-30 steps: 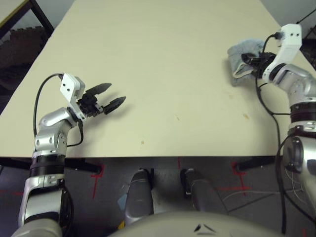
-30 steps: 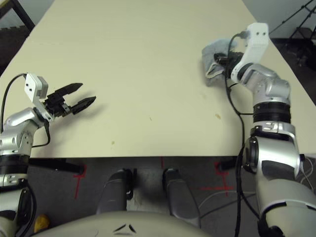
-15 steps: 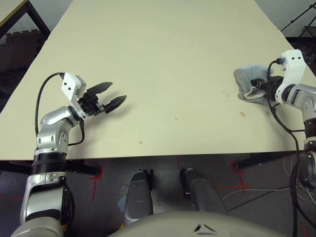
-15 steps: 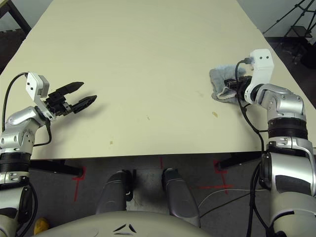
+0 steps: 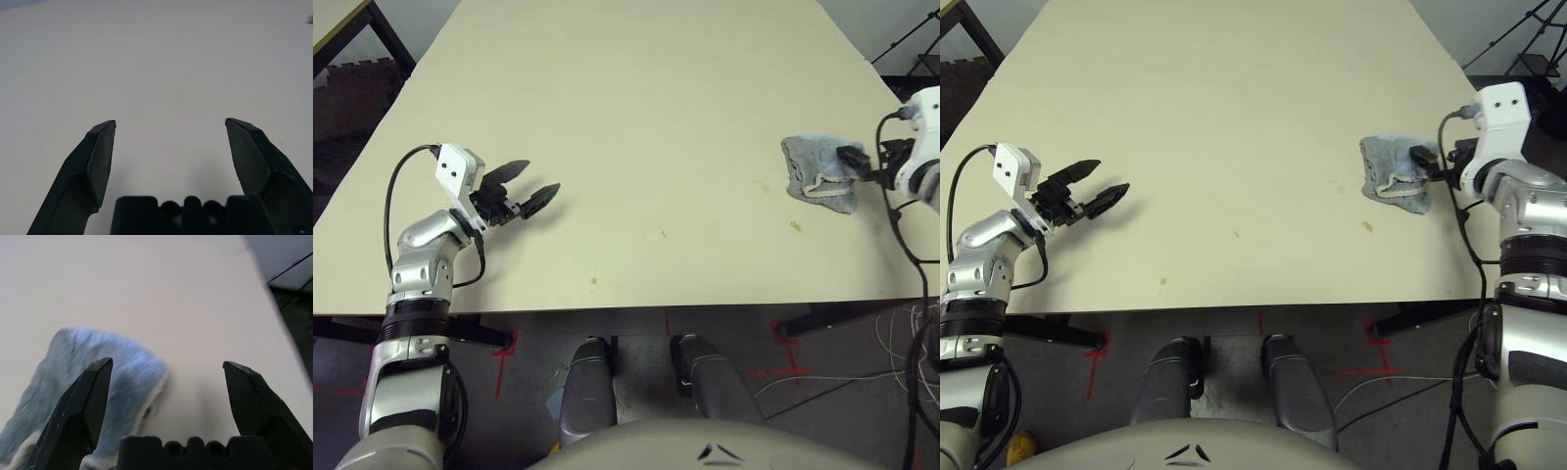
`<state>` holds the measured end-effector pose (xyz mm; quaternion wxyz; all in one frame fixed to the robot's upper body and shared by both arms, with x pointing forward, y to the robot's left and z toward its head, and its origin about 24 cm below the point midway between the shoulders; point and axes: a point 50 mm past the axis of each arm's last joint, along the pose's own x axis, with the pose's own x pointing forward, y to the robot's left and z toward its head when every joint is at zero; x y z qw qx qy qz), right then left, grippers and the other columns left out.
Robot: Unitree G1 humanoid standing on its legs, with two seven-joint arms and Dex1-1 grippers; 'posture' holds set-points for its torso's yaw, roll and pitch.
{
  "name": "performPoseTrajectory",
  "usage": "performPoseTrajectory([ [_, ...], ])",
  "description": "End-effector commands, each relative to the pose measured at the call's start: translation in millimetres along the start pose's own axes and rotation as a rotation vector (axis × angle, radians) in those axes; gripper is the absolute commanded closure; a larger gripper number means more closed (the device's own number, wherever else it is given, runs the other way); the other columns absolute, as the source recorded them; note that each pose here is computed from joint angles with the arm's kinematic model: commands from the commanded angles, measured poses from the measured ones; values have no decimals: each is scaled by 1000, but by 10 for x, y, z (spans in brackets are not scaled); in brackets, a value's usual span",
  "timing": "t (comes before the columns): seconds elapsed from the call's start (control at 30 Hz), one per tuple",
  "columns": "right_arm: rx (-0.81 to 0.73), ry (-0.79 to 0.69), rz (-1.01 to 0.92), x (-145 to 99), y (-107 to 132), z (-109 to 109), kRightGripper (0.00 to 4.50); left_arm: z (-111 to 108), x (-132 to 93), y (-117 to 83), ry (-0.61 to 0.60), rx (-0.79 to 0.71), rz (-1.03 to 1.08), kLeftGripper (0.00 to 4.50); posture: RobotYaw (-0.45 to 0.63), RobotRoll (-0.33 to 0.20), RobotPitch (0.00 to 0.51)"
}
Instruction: Wipe the water off the table with a rag.
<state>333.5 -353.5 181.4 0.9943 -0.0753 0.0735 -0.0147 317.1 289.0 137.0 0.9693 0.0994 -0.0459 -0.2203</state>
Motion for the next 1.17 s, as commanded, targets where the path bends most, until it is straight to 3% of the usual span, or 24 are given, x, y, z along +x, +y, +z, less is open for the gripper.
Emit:
performPoseTrajectory([
  [0.03, 53, -152, -32, -11, -33, 72, 8, -60, -29, 144, 7, 21, 194, 0, -18, 0, 147],
  [0.17, 108, -299, -13, 9, 102, 19, 8, -77, -73, 281, -16, 21, 425, 0, -5, 0, 152],
  [0.4, 152, -379, -21, 40, 210, -135, 8, -107, -181, 436, -26, 55, 691, 0, 12, 0, 169],
  [0.63, 200, -371, -23, 85, 286, -275, 8, -116, -279, 530, -21, 90, 783, 0, 26, 0, 179],
  [1.17, 246, -391, 9, 243, 415, -178, 8, -31, -417, 640, -41, 127, 814, 0, 93, 0, 177],
])
